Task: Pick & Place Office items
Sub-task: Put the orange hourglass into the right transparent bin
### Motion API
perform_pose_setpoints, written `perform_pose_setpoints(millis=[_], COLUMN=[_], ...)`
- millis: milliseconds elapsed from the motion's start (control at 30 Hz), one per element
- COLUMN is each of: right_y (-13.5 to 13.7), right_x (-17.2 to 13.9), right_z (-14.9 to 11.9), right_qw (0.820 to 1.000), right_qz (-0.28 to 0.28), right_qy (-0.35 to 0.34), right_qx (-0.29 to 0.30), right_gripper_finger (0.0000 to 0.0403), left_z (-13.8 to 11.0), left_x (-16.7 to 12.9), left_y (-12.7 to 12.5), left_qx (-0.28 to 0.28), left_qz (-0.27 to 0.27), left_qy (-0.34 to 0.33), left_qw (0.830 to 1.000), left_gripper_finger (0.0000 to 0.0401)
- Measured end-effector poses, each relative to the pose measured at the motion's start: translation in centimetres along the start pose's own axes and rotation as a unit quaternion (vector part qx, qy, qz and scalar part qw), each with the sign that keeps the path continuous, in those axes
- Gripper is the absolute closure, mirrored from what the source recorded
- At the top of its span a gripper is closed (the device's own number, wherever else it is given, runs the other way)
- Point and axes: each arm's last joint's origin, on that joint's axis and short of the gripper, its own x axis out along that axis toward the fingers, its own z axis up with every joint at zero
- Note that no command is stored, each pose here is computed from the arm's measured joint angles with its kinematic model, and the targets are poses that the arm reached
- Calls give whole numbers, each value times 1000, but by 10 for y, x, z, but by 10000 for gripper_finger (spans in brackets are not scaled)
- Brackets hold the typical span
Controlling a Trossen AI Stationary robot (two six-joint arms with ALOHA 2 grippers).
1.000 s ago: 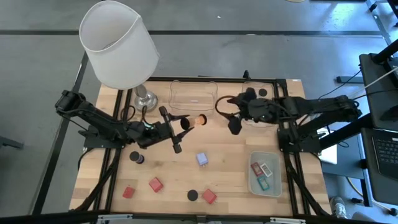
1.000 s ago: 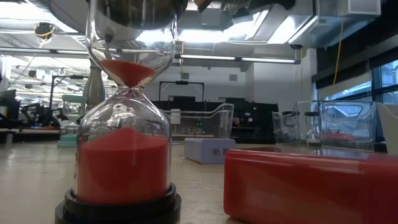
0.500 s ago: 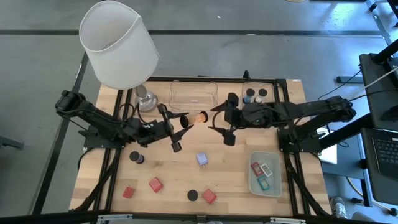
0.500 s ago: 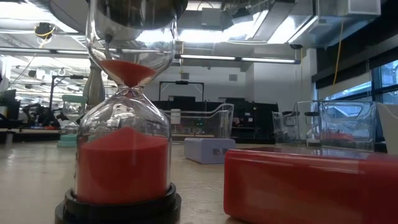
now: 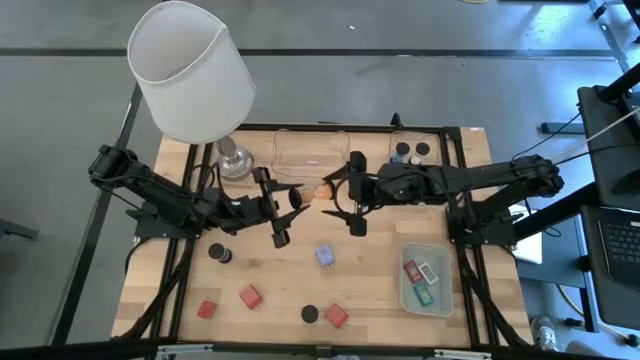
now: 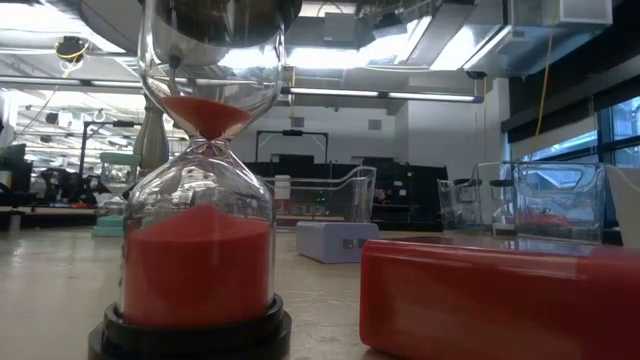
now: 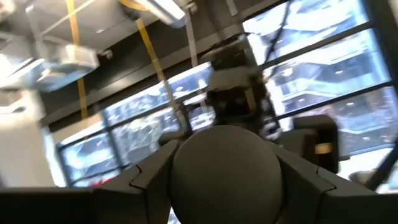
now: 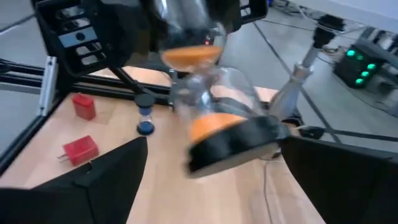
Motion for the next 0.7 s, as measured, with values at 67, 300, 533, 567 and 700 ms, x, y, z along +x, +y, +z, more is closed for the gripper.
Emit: perform_pose_setpoints(millis=[67,300,533,567,700], right_y=[-1,3,4,4,4], right_x=[0,-1,-1,-1,-1], right_z=[1,9,8,8,8], right_qw=[1000,994,993,993,993], right_qz=[12,90,109,109,109], right_qy=[-8,-55,-55,-55,-54], right_qx=[2,-7,-7,-7,-5], right_gripper_finger=[32,48,74,78,92], left_z=[1,0,0,0,0], left_x=[0,2,2,2,2], left_y=[-1,0,0,0,0], left_qx=[2,-7,-13,-13,-13], left_qz=[-20,-42,-54,-54,-54], left_qy=[-13,-28,-35,-35,-35], left_qw=[1000,999,998,998,998], left_gripper_finger=[194,194,194,194,194])
